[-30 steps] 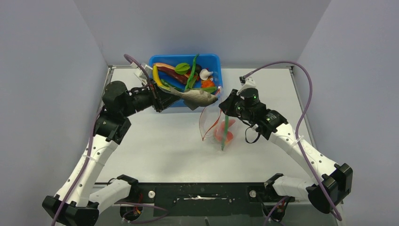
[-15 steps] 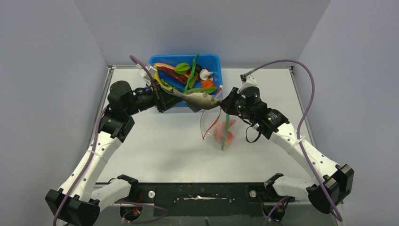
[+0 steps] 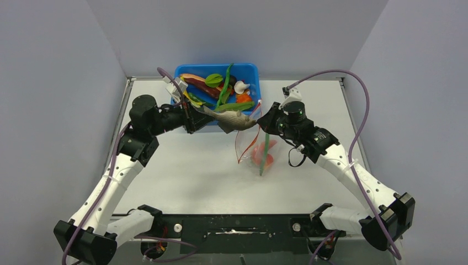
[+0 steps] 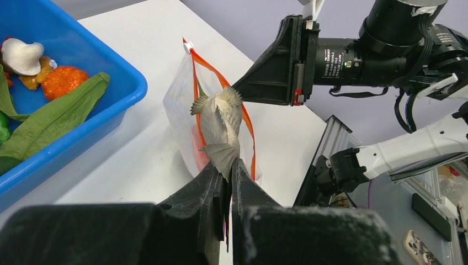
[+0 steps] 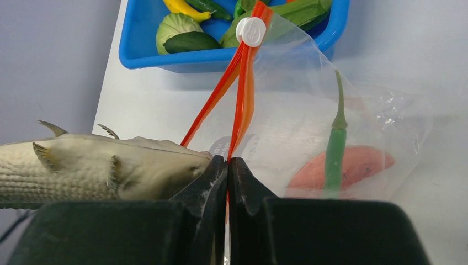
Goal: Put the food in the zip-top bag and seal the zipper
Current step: Place the fake fish in the zipper food storage bag.
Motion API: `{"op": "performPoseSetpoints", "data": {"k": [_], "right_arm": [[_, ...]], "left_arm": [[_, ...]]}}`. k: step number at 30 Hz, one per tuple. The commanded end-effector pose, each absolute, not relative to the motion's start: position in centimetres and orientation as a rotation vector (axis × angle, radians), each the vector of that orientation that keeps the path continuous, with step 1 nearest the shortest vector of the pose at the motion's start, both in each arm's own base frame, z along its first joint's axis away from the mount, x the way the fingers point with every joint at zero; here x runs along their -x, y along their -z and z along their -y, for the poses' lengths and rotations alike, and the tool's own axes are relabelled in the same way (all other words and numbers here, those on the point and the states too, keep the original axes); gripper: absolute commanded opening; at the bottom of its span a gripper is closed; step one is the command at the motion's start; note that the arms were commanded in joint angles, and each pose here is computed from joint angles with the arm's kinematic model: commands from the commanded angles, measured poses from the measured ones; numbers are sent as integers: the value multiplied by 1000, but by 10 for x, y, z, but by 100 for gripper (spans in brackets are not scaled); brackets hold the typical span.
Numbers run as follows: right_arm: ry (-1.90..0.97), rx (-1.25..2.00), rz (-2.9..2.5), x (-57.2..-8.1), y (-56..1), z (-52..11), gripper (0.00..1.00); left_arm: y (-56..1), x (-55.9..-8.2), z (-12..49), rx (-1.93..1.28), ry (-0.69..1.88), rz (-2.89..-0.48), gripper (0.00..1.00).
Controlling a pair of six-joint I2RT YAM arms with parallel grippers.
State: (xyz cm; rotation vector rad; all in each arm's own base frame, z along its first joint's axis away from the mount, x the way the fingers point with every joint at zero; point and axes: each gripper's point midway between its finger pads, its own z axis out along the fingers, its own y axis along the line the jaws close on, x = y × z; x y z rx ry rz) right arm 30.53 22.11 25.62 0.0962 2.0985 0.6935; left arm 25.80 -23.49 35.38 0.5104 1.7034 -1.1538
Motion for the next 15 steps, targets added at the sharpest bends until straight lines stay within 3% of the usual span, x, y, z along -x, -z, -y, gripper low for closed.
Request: {"op": "performPoseSetpoints", "data": {"k": [1, 15], "right_arm": [[-735, -102, -2013, -312, -280, -223, 0], [-713, -111, -2007, -312, -281, -219, 0]], "left_arm": [[-354, -261, 241, -565, 1133, -1677, 0], [-343, -261, 251, -645, 1067, -1713, 0]]}}
